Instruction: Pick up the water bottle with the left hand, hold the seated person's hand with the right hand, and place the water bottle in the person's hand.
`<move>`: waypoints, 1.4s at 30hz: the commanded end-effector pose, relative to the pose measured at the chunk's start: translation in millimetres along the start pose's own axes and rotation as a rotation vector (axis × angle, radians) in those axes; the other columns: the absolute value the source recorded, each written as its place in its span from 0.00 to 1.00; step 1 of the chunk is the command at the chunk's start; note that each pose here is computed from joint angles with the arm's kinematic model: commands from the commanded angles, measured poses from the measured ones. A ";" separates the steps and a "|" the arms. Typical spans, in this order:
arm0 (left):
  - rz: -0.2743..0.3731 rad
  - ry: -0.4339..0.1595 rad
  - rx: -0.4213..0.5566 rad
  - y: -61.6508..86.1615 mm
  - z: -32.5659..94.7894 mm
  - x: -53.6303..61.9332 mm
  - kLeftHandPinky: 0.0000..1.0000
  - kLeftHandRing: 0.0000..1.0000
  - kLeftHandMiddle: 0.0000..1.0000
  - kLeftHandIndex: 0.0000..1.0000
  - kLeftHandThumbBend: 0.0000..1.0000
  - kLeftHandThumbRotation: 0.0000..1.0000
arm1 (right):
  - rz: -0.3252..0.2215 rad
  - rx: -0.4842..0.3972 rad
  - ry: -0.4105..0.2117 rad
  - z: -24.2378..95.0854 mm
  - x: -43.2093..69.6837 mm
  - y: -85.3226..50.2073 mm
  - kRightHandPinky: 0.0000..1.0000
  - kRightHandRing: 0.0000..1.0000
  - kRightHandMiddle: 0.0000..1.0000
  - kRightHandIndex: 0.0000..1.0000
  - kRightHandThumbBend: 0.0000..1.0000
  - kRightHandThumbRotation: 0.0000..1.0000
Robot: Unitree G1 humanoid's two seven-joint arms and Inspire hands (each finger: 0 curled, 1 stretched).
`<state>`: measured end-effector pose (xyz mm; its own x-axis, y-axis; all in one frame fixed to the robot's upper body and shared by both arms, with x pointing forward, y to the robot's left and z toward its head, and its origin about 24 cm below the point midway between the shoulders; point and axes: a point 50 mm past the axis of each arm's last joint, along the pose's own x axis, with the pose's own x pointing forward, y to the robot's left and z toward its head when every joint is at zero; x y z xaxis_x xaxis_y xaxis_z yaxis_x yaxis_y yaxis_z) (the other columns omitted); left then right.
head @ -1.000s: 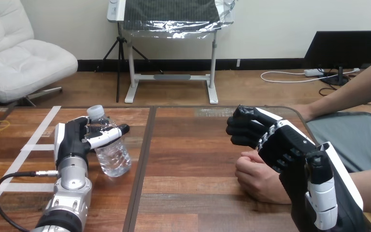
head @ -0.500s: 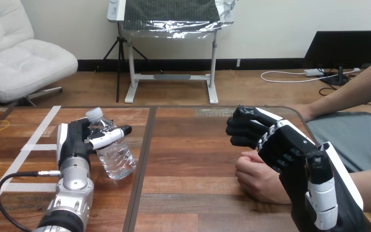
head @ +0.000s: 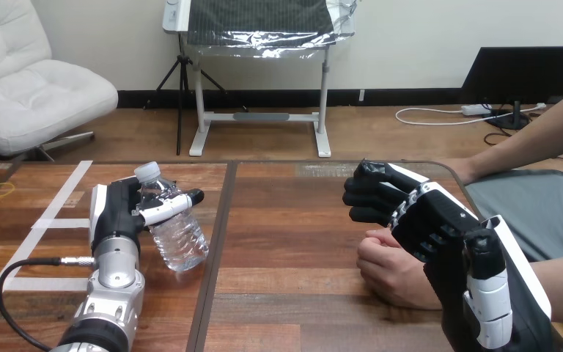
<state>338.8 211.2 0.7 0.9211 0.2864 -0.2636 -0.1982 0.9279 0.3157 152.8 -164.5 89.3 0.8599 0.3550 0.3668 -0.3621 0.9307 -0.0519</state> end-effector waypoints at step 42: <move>0.032 -0.684 -0.119 7.1 74.6 -73.7 0.26 0.32 0.37 0.41 0.70 0.00 | -0.045 -0.494 -0.041 16.4 47.2 -76.7 0.71 0.78 0.77 0.79 0.80 0.91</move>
<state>282.4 199.1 -9.0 0.9607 0.2693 -0.0678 -0.2486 0.9428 0.2220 175.8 -199.9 87.9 0.8959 0.3388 0.2873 -0.2452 0.9165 -0.3160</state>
